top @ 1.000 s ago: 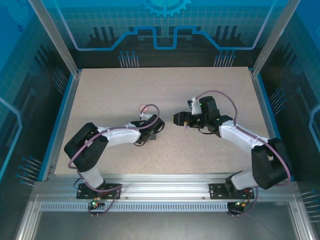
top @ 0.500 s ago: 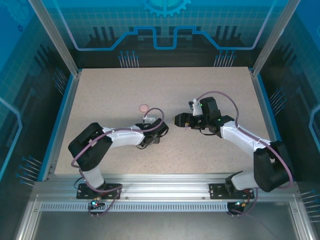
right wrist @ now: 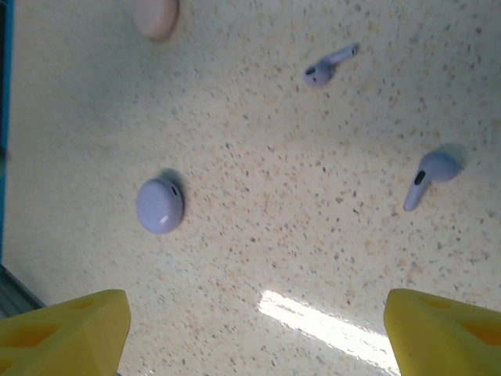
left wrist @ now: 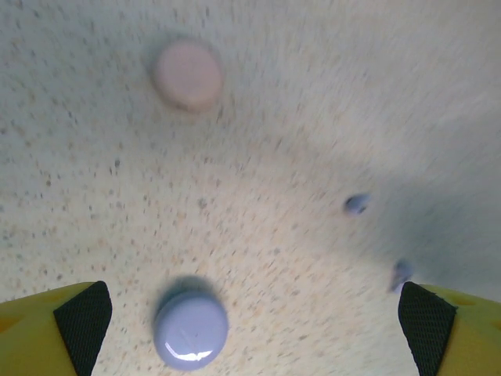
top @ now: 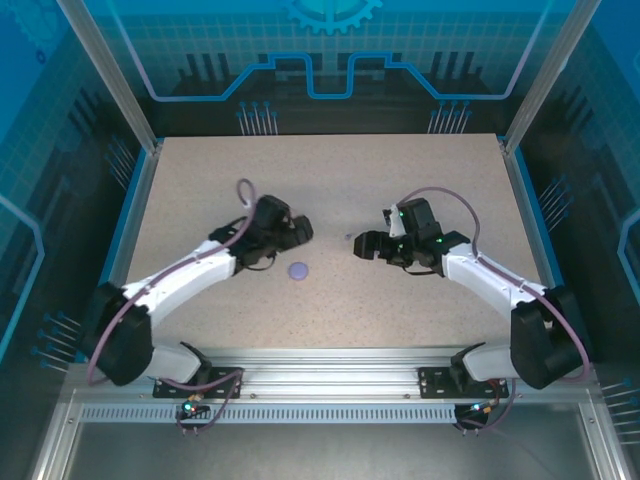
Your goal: Insert wireless bluetooth earbuds into charging case
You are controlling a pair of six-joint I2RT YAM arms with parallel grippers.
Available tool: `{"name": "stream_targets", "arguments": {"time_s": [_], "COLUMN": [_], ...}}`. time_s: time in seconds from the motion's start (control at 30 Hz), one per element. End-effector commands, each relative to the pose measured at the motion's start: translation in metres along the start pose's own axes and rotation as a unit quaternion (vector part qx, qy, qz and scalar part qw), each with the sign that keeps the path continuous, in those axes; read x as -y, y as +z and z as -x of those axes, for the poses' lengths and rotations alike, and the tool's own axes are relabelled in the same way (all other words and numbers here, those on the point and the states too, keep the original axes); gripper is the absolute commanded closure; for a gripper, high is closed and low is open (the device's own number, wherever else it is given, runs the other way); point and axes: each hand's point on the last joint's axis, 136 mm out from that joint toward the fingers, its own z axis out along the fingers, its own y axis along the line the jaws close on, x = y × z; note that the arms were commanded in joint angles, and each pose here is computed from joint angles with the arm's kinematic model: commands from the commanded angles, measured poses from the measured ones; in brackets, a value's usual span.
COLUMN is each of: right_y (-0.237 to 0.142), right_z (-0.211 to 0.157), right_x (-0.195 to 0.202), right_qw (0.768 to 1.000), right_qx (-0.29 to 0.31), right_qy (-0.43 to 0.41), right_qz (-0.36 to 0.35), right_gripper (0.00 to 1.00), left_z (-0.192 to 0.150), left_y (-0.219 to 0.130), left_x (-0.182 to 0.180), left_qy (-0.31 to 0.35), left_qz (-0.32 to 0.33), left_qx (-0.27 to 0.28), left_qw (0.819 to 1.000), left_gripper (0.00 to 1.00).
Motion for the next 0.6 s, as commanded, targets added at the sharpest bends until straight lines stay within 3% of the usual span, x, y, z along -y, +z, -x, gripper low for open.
{"name": "stream_targets", "arguments": {"time_s": [0.0, 0.27, 0.57], "right_y": [0.015, 0.094, 0.169], "right_z": [-0.008, -0.024, -0.034], "right_x": [-0.006, -0.057, -0.1], "right_qw": [0.999, 0.978, 0.956], "right_qx": [-0.032, -0.152, -0.226], "right_qy": [-0.009, -0.125, -0.177], "right_qz": [-0.031, -0.069, -0.062], "right_gripper": [0.15, 0.16, 0.17], "left_z": [0.0, 0.013, 0.007], "left_y": [-0.005, 0.005, 0.021], "left_x": [-0.01, -0.058, -0.103], "left_qy": [-0.068, -0.165, -0.249], "left_qz": [-0.045, -0.038, -0.009], "left_qx": [-0.037, -0.057, -0.058], "left_qw": [0.996, 0.984, 0.967], "left_gripper": [0.01, 0.01, 0.01]}}
